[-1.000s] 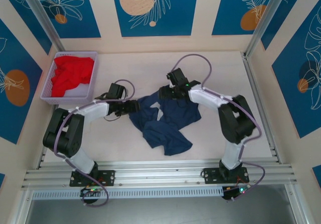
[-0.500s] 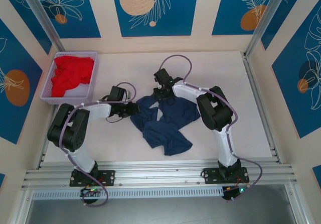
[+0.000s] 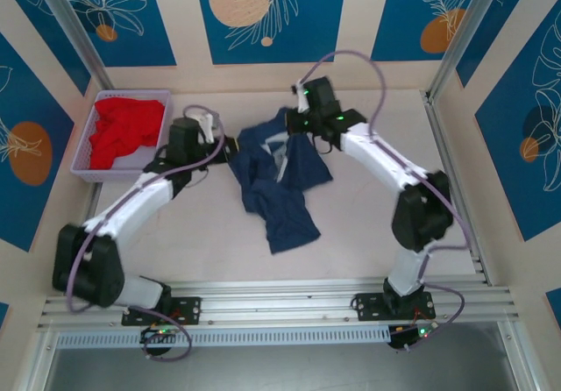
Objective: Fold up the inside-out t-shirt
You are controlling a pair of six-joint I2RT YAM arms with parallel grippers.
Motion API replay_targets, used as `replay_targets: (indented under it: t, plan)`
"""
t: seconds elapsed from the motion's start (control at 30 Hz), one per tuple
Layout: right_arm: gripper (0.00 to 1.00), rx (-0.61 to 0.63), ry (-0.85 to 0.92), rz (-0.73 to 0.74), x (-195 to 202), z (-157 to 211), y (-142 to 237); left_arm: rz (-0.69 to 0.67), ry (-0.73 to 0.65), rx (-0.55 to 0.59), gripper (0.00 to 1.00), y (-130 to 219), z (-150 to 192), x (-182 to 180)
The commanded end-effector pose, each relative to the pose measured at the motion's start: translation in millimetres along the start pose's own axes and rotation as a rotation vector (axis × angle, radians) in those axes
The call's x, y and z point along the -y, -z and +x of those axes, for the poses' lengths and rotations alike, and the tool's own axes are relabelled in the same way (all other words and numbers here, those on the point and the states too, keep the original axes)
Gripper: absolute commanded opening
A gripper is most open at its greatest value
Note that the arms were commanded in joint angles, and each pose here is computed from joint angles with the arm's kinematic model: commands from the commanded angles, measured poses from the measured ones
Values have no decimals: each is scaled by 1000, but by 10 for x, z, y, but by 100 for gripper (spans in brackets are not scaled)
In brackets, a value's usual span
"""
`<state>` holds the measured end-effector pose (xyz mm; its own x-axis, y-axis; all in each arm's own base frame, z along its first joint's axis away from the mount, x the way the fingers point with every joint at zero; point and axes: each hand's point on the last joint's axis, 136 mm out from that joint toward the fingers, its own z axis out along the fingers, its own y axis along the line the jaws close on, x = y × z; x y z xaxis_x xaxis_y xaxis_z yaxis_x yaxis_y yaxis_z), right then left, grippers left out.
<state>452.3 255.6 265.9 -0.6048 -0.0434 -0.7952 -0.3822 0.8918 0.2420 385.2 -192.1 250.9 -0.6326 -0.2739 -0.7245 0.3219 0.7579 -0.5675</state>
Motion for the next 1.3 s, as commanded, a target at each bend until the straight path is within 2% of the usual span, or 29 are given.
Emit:
replay_targets:
  t: [0.0, 0.07, 0.13, 0.27, 0.33, 0.4, 0.43, 0.53, 0.67, 0.87, 0.97, 1.1, 1.17, 1.27]
  plan:
    - [0, 187, 65, -64, -179, -487, 711, 78, -123, 108, 0, 405, -289, 383]
    - [0, 201, 63, -62, -161, -385, 931, 129, -150, 91, 0, 520, -164, 534]
    - [0, 185, 41, -49, -86, -150, 1045, 166, -167, 27, 5, 562, 121, 603]
    - [6, 75, -69, -8, 145, 678, 1159, 207, -157, -165, 15, 534, 980, 552]
    - [17, 1, -137, 20, 280, 1189, 1185, 235, -161, -262, 28, 569, 1378, 566]
    - [36, -66, -204, 56, 421, 1694, 1228, 227, -178, -339, 44, 616, 1689, 520]
    - [42, -87, -227, 74, 474, 1863, 1248, 209, -185, -361, 49, 631, 1770, 476]
    - [52, -129, -271, 51, 465, 2178, 1278, 128, -187, -384, 55, 607, 1853, 311]
    - [53, -153, -254, -70, 168, 2233, 1149, 29, -159, -427, 57, 462, 1887, 164]
    - [55, -233, -168, -90, -88, 2233, 721, -6, -168, -477, 58, 179, 2095, 225]
    - [55, -279, -163, -76, -107, 2290, 465, -5, -175, -509, 59, 48, 2246, 242]
    - [55, -384, -155, 21, 30, 2565, 236, -6, -207, -560, 59, -102, 2513, 234]
    - [51, -409, -154, 31, 52, 2646, 171, -2, -225, -584, 59, -192, 2609, 252]
    - [33, -410, -147, 46, 78, 2630, 132, -6, -252, -612, 52, -322, 2709, 261]
